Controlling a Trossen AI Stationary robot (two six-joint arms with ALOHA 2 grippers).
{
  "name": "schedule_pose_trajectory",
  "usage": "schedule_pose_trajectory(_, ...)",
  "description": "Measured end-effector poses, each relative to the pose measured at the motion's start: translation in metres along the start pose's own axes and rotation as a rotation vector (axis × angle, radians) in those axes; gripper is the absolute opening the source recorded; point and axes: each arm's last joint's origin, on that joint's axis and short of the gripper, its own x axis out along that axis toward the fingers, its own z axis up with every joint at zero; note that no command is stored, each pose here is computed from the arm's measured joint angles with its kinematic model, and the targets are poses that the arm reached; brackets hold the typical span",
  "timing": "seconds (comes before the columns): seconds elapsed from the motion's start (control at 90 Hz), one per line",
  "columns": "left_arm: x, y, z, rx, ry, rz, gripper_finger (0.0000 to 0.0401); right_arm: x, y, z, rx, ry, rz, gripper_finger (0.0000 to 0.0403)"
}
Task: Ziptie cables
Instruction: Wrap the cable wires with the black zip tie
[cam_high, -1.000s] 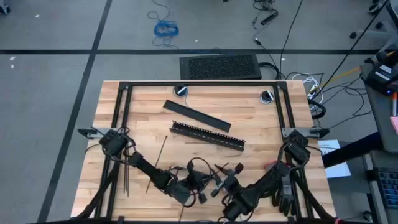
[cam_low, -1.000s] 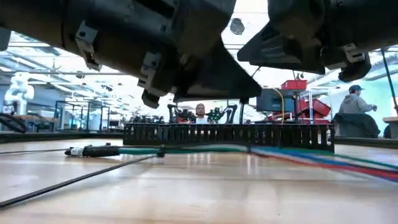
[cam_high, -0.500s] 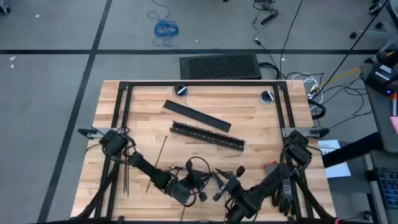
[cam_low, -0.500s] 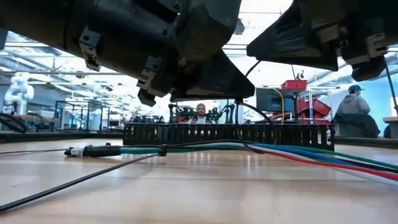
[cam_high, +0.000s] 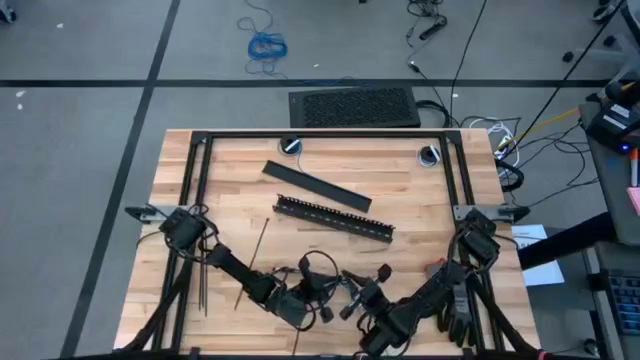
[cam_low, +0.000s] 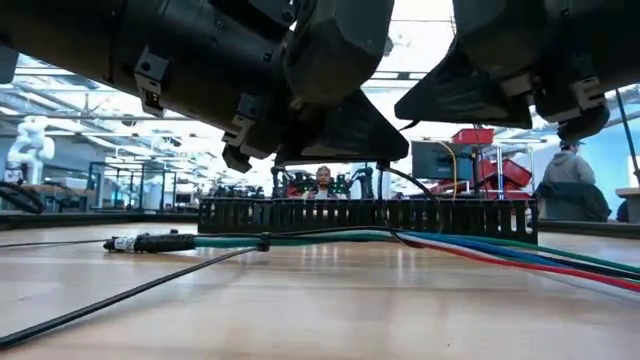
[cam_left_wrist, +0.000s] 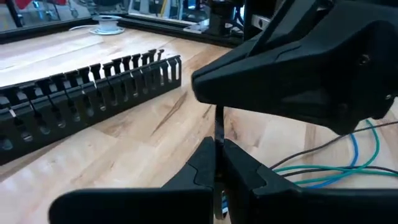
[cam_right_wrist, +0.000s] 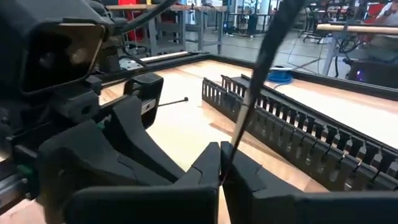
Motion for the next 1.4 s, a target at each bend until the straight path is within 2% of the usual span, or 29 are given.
schedule_pose_trajectory(0.178,0.0007,0.0006,0.0001,0.000,0.000,0.002,0.0017,-0.0001,0.0001,-0.0002,-0.048,0.002,0.000,0.0025)
schedule_pose_trajectory(0.444,0.0011,0.0008,0.0003,-0.001,0.001,0.002,0.0017,-0.0041,0.0003,-0.0015,-0.072,0.009,0.011,0.0116)
schedule_pose_trajectory(0.589,0.0012,0.0009,0.0003,-0.003,0.001,0.002,0.0017,-0.0055,0.0004,-0.0018,-0.055,0.013,0.015,0.0129)
schedule_pose_trajectory(0.833,0.0011,0.0008,0.0003,-0.003,0.001,0.002,0.0017,-0.0094,0.0006,-0.0024,-0.041,0.014,0.025,0.0105)
schedule_pose_trajectory(1.156,0.0021,0.0020,0.0003,-0.001,0.000,0.013,0.0017,-0.0013,0.0005,-0.0015,-0.052,0.027,0.006,0.0008)
schedule_pose_trajectory(1.4,0.0019,0.0018,0.0004,-0.001,-0.001,0.012,0.0017,-0.0002,0.0003,-0.0010,-0.057,0.016,0.003,0.0017)
